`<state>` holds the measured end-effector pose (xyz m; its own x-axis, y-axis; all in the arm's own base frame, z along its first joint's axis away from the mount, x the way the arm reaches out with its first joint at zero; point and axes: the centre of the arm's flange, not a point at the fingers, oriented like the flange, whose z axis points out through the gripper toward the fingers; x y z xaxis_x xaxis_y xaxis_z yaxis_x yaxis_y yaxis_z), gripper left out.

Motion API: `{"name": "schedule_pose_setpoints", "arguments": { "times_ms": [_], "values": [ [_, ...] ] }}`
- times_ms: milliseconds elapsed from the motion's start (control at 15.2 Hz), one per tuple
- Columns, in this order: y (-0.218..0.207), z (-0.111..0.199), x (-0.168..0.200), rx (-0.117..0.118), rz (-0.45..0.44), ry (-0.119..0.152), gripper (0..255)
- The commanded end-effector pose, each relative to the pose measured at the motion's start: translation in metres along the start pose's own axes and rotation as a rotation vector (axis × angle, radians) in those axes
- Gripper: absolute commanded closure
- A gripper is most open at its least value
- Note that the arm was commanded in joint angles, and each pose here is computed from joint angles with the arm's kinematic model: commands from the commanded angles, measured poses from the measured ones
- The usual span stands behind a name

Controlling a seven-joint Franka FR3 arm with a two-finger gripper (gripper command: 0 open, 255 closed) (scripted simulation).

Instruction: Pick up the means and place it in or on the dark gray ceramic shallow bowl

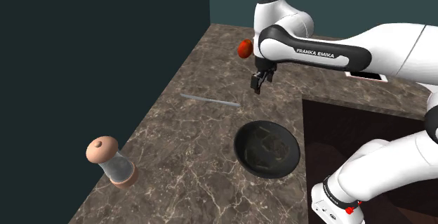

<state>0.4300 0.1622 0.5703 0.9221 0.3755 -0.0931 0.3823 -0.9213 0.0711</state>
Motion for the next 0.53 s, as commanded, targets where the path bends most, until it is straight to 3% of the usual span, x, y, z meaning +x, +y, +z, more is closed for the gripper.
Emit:
{"name": "schedule_pose_setpoints", "arguments": {
  "times_ms": [0,462],
  "values": [
    [-0.016,-0.004,0.021,-0.002,-0.058,-0.002,0],
    [-0.087,-0.017,0.081,-0.011,-0.254,-0.011,0]
  ]
}}
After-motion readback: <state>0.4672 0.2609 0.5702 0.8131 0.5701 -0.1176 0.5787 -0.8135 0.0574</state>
